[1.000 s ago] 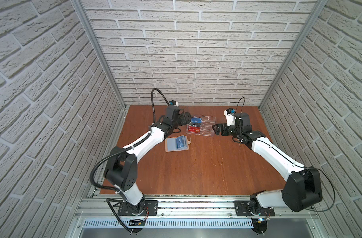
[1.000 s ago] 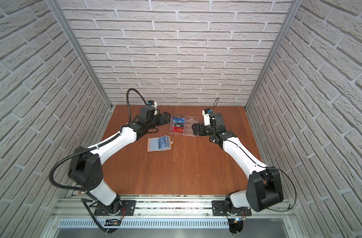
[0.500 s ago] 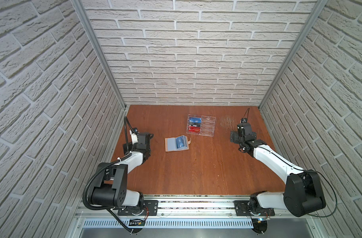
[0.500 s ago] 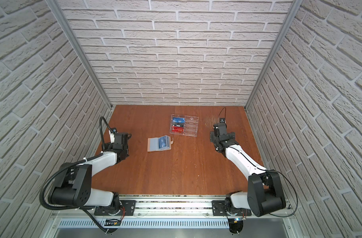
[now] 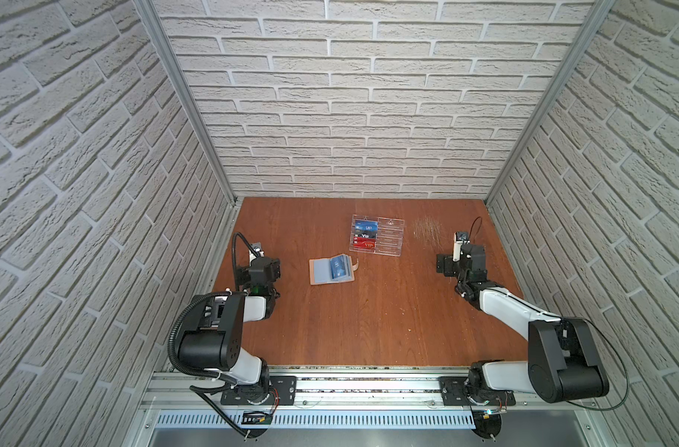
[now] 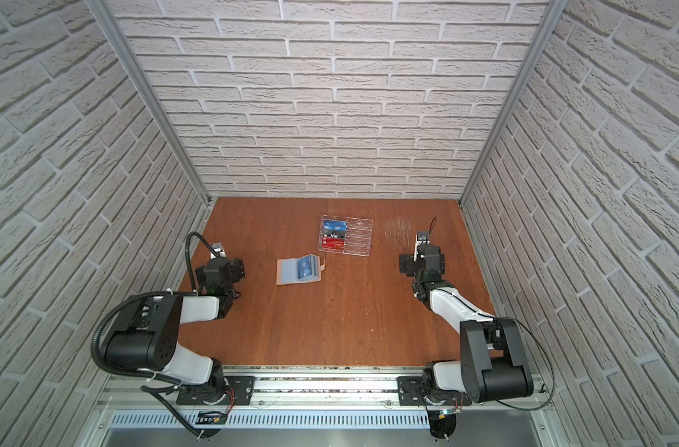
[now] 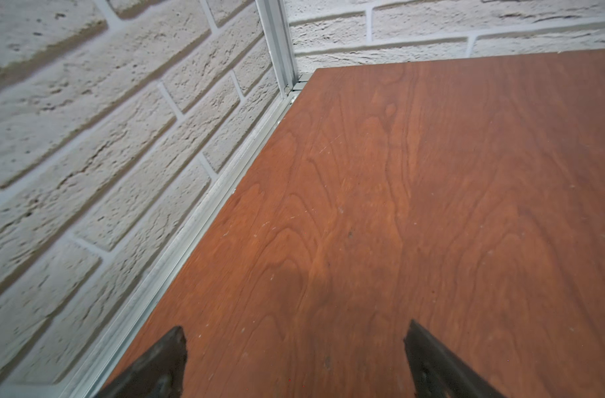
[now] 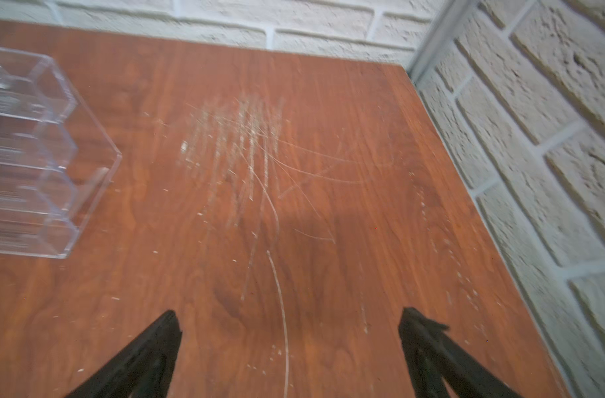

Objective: Take the credit cards out of the card holder
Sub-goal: Reset both arms

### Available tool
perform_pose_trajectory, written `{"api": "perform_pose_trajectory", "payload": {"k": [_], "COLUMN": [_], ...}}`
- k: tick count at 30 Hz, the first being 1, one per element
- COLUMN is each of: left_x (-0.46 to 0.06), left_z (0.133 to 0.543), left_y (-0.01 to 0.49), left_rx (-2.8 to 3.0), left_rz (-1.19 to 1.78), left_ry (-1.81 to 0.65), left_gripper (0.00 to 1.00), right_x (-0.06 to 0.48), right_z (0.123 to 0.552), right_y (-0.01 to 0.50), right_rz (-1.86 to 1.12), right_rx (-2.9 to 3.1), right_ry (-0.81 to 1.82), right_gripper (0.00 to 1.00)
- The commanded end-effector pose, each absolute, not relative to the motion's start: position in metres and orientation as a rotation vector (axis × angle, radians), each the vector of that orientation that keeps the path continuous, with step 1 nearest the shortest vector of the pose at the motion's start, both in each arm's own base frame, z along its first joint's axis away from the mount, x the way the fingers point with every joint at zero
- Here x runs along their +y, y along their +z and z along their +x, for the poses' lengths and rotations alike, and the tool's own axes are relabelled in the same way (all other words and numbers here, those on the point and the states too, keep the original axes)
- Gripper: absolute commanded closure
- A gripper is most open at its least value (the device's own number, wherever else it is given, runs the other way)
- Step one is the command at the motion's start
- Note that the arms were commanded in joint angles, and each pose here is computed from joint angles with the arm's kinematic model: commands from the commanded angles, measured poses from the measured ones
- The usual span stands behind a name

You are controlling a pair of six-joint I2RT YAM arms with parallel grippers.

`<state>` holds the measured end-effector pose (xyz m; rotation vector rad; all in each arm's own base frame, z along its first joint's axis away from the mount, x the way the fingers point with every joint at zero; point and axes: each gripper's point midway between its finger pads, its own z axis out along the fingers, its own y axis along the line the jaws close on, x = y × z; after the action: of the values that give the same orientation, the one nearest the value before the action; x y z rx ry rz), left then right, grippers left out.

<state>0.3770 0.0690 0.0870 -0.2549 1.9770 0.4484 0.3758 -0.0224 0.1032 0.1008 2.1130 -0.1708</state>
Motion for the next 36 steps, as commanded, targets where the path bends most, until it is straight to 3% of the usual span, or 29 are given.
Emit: {"api": "perform_pose_trajectory", "payload": {"k": [1,7,11,36], "left_x": [0.065,0.067,0.032,0.036], "left_z": [0.393,0.396,0.399,0.397], "left_y": [0.101,0.098,0.087,0.088], "left_rx": [1.931,1.953,1.947,1.924], "left_rz": [-0.238,-0.244,-0.03,-0.051], "left_ry": [0.364,0.296,0.124,0.119], "left_gripper": [0.02,0.02,0.02,0.02], "right_x": [-0.003,0.01,0.01,0.014], "right_z": [0.385,0.389,0.388,0.388], "right_y": [0.106,0.093,0.095,0.096], "right_rz": [0.065,-0.013,-0.014,-0.052], "right_rx": [1.949,1.944,1.903,1.918], "right_ry": [-0.019,0.078,0.077,0.082], "right_gripper": [0.0,0.01,0.0,0.0]}}
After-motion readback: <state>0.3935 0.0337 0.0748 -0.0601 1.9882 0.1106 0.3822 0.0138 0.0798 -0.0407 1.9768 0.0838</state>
